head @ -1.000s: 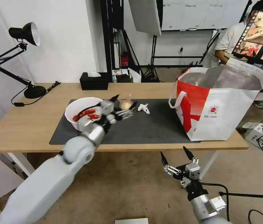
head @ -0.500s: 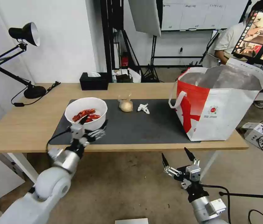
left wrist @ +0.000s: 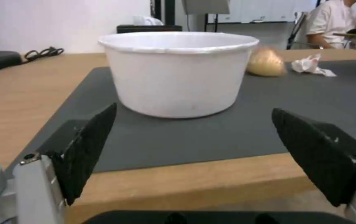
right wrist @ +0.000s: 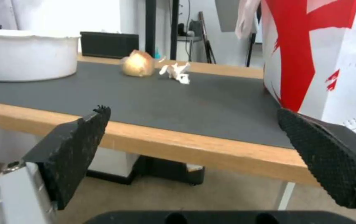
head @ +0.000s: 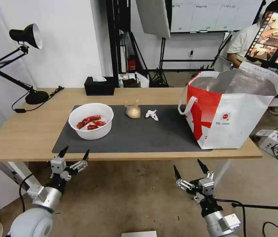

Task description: Pick up the trash from the table and place it into the takeout bag.

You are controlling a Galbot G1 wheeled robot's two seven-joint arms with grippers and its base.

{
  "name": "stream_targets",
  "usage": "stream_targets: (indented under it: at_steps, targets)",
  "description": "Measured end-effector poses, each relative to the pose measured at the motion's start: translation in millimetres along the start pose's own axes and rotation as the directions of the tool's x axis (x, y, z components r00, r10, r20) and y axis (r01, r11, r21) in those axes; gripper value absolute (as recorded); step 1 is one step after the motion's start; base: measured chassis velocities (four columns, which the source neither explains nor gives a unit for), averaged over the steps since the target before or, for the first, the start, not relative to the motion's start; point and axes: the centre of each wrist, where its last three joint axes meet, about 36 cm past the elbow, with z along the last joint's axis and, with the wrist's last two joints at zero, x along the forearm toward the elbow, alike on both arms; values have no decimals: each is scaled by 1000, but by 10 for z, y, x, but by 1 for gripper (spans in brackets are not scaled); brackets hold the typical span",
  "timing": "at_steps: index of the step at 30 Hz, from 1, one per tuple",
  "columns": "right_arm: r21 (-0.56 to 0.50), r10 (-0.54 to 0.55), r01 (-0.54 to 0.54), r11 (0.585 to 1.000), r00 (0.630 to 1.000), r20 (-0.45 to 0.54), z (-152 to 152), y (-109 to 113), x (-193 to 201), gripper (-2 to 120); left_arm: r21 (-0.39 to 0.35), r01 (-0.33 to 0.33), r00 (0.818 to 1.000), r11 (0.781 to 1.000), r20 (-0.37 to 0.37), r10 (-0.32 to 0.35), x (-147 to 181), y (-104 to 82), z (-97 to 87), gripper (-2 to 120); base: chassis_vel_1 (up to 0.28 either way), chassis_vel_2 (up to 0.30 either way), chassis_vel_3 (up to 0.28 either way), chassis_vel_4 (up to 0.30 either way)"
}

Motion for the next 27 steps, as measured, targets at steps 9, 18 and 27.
stream_targets:
  at_steps: [9, 18, 27]
  targets:
    - [-14, -12, 12, 1000, 1000, 1, -14, 14, 5, 100, 21, 38, 999, 999, -25, -37, 249, -76, 104, 100, 0, 0, 0, 0]
    - [-18, -11, 11, 1000, 1000, -3, -4, 21, 3, 100, 29, 52, 998, 998, -25, -51, 289, -94, 162, 100, 0, 0, 0, 0]
    - [-19, -12, 12, 1000, 1000, -8, 9, 23, 7, 100, 31, 54, 998, 998, -16, -53, 259, -95, 167, 100, 0, 0, 0, 0]
